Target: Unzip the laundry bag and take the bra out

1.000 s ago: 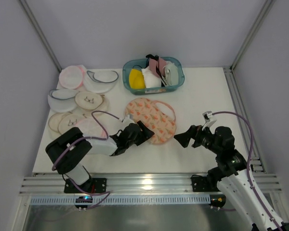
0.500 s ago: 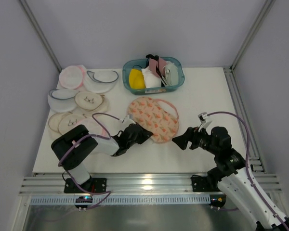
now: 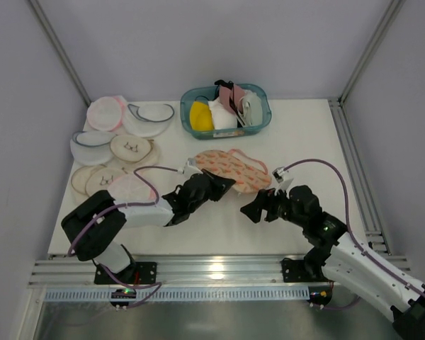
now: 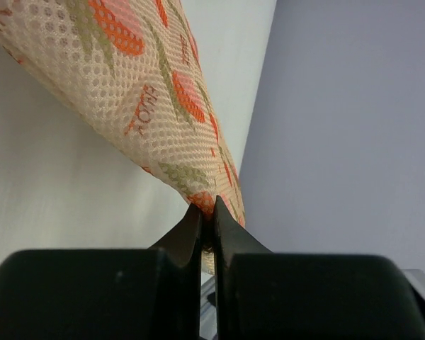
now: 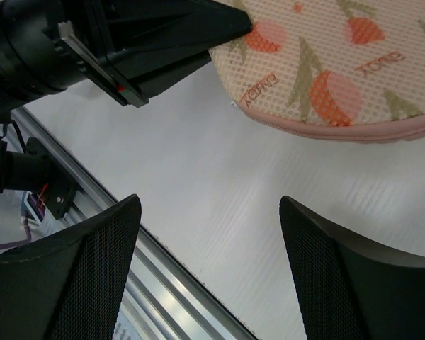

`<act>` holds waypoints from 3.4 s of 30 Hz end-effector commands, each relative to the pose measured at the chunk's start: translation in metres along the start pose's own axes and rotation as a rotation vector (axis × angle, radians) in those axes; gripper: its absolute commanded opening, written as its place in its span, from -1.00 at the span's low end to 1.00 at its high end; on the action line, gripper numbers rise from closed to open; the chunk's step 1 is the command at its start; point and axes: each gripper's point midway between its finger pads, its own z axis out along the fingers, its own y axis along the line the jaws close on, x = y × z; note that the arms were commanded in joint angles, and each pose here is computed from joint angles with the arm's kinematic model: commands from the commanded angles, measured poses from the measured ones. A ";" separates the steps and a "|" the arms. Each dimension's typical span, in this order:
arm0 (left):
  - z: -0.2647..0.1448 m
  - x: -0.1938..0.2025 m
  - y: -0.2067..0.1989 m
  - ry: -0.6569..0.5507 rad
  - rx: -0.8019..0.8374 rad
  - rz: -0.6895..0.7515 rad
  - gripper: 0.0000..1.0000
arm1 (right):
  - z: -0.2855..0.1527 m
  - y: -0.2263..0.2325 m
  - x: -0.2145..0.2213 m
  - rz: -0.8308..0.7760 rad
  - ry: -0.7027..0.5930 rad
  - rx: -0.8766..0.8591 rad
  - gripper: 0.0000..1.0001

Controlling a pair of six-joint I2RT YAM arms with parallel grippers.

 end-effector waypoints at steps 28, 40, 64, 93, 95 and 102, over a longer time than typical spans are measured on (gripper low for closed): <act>-0.005 0.008 -0.037 0.050 0.092 -0.261 -1.00 | 0.060 -0.004 -0.064 -0.022 -0.356 0.088 0.15; 0.001 0.010 -0.009 0.039 0.029 -0.248 -1.00 | 0.051 0.002 -0.066 -0.039 -0.380 0.081 -0.74; -0.003 -0.014 0.030 0.034 -0.045 -0.151 -1.00 | -0.006 -0.051 -0.006 -0.082 0.066 0.481 -0.92; -0.040 -0.059 0.047 0.179 -0.221 0.378 0.79 | 0.010 -0.070 0.017 -0.067 0.184 0.588 -0.93; -0.051 -0.054 0.043 0.175 -0.207 0.341 0.82 | 0.018 -0.062 0.017 -0.071 0.182 0.535 -0.92; -0.080 -0.005 0.041 0.273 -0.132 0.172 0.86 | 0.055 0.022 0.026 -0.001 0.215 0.040 -0.92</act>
